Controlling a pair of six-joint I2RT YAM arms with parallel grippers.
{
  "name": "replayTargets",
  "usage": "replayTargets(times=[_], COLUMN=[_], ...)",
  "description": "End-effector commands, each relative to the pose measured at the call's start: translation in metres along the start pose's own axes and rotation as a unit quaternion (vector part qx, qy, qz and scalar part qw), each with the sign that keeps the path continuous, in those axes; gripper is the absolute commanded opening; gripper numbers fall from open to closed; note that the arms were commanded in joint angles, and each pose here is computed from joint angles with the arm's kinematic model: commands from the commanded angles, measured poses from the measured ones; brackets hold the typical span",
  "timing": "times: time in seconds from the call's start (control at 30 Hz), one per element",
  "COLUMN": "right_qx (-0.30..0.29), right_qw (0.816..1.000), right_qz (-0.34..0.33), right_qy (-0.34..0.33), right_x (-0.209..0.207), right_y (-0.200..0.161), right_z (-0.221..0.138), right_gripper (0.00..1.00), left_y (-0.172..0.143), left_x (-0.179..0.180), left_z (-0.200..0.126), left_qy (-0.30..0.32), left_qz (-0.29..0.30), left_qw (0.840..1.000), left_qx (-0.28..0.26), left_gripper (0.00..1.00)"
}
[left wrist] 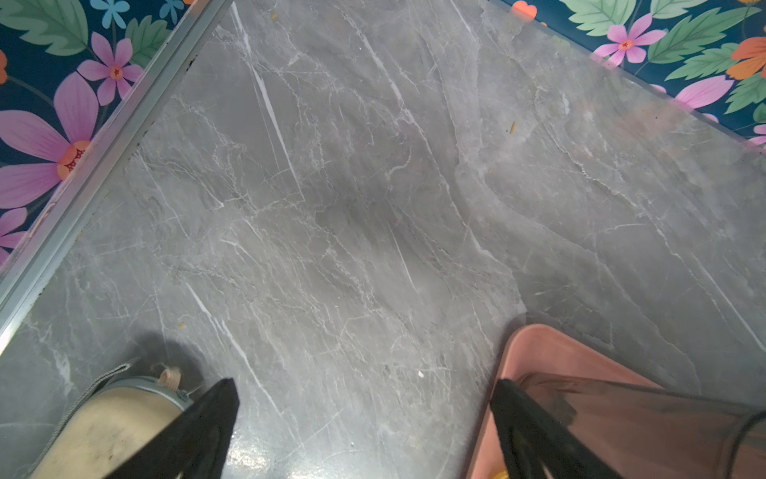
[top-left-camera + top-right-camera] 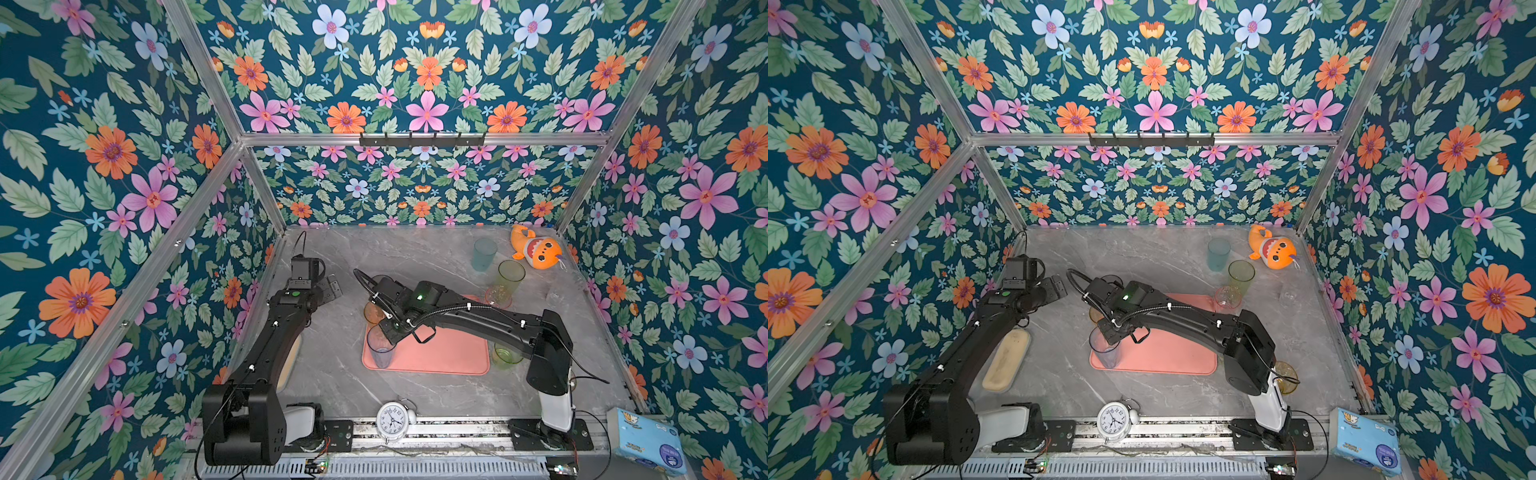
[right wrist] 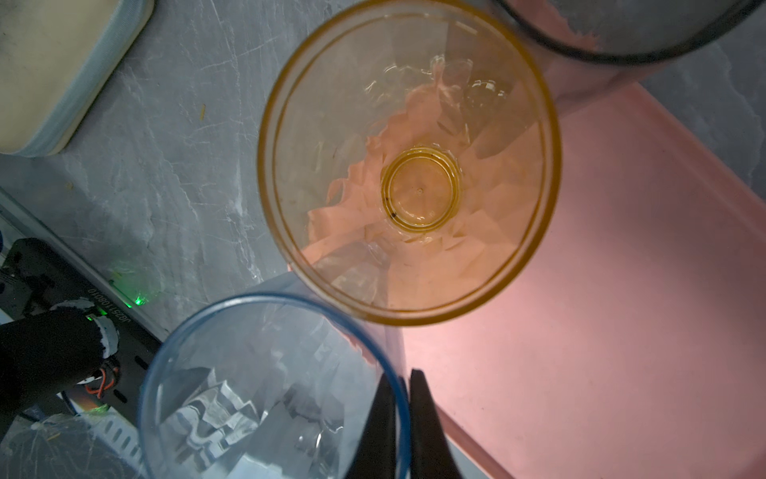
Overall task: Place the glasses into the tray
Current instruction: Place the glass on the tray.
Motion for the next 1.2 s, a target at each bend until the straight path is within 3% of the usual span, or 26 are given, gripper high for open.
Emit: replayTargets(times=[0.0, 0.43, 1.17], right_qx=[-0.007, -0.001, -0.003], right_qw=[1.000, 1.000, 1.000], right_qz=[0.005, 0.006, 0.011], right_qy=[-0.003, -0.003, 0.002], right_x=[-0.0003, 0.0000, 0.0020], right_y=[0.0041, 0.0039, 0.0051], right_z=[-0.0018, 0.0024, -0.0010], right_gripper=[0.00, 0.00, 0.17], left_y=[0.0023, 0.0021, 0.0014], left_x=[-0.0013, -0.0017, -0.0017], left_z=[-0.0014, -0.0014, -0.0019], left_qy=[-0.005, -0.006, -0.008], left_qz=[0.001, 0.002, 0.001], left_qw=[1.000, 1.000, 1.000], left_qx=[-0.005, -0.005, -0.005], left_gripper=[0.98, 0.97, 0.97])
Point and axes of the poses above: each gripper's point midway between its finger pads, its own z axis out along the fingers, its own x axis along the line the jaws close on, y = z × x, the point moved 2 cm from there along -z, back along the fingers, and after that the axes turned 12 degrees about -z, right-handed, at the moved point
